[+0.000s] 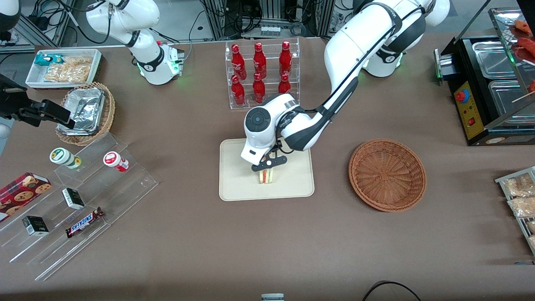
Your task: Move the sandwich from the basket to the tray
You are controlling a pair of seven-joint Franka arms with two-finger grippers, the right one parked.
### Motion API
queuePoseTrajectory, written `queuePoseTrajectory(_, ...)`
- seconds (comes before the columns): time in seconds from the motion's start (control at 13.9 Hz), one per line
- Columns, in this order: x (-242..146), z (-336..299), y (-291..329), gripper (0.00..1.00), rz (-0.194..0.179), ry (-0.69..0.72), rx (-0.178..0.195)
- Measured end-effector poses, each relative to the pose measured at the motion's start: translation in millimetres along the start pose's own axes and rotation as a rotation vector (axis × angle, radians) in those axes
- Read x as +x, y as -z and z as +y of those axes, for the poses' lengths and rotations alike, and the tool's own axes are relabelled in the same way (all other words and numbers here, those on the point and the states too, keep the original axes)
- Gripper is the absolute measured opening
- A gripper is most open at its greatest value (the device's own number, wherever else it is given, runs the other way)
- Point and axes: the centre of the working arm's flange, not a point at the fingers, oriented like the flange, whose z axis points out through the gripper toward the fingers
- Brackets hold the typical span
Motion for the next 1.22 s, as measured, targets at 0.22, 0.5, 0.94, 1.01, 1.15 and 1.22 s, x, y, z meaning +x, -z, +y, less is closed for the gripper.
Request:
queuePoseTrajectory(0.22, 0.4, 0.3, 0.1, 0.43, 0.0, 0.002, -0.001)
queuePoseTrajectory(0.5, 7.5, 4.0, 23.3, 0.83, 0.029, 0.007, -0.031)
queuePoseTrajectory(0.94, 24.1, -23.3, 101.2, 1.0, 0.085, 0.046, 0.03)
queuePoseTrajectory(1.01, 28.0, -30.5, 110.7, 1.0, 0.086, 0.058, 0.048)
queuePoseTrajectory(1.15, 52.6, -53.2, 135.0, 1.0, 0.097, 0.105, 0.052)
queuePoseTrajectory(1.22, 71.1, -70.6, 147.8, 1.0, 0.102, 0.126, 0.052)
